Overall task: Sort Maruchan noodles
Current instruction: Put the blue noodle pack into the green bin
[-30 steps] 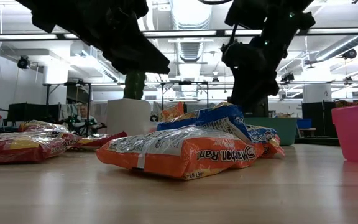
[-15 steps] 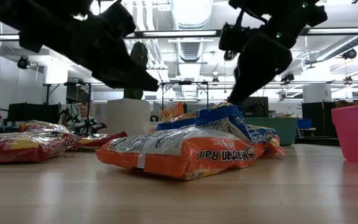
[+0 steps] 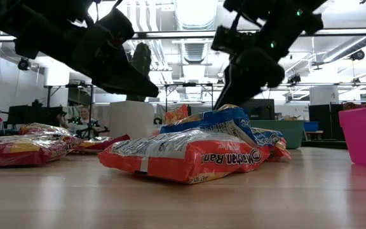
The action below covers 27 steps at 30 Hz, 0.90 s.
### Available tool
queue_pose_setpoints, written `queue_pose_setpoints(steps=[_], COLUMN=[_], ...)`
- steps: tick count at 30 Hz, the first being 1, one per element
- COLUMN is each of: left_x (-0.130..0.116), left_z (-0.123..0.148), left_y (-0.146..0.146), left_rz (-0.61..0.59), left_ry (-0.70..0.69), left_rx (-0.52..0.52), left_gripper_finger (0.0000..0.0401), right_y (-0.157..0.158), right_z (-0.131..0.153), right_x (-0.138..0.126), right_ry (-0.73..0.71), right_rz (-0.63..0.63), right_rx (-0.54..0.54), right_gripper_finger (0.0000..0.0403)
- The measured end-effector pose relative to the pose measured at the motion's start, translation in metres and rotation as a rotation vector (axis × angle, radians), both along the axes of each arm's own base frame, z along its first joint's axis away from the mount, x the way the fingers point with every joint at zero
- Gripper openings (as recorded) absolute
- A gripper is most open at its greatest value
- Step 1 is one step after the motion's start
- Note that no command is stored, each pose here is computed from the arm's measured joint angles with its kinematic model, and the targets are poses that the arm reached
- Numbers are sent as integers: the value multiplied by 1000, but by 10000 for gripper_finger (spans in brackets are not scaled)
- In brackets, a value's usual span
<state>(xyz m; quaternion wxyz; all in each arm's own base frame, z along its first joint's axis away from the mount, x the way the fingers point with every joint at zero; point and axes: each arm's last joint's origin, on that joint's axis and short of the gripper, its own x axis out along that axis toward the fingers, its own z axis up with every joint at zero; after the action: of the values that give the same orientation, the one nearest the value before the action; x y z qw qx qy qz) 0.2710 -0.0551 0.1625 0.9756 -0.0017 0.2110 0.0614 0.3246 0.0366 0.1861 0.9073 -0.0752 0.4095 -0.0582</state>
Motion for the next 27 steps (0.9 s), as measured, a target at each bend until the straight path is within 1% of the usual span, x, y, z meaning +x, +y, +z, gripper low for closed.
queue_pose_setpoints(steps=[3, 8, 10, 12, 17, 19, 22, 24, 27], left_x=[0, 1, 2, 3, 7, 12, 18, 21, 24], left_z=[0, 3, 5, 6, 4, -3, -14, -20, -32], left_y=[0, 0, 0, 0, -1, -2, -4, -4, -3], left_rz=[2, 3, 0, -3, -7, -11, -12, -10, -4], left_ry=[-6, -41, -57, -69, -104, -124, -137, -131, -84], left_rx=[-1, -9, -6, -2, 2, 9, 8, 9, 18], left_gripper_finger=[164, 164, 164, 164, 164, 164, 164, 162, 155], right_y=[-5, -27, -37, -47, -66, -72, -80, -83, -84], right_z=[15, 41, 47, 48, 34, 23, 8, 1, -7], right_x=[-5, -21, -28, -35, -48, -52, -54, -52, -46], right_ry=[-29, -97, -124, -146, -138, -111, -61, -29, -8], right_rz=[-19, -142, -216, -277, -414, -490, -586, -601, -590], right_rx=[12, 68, 115, 188, 394, 464, 602, 702, 802], right_gripper_finger=[201, 201, 201, 201, 201, 201, 201, 201, 202])
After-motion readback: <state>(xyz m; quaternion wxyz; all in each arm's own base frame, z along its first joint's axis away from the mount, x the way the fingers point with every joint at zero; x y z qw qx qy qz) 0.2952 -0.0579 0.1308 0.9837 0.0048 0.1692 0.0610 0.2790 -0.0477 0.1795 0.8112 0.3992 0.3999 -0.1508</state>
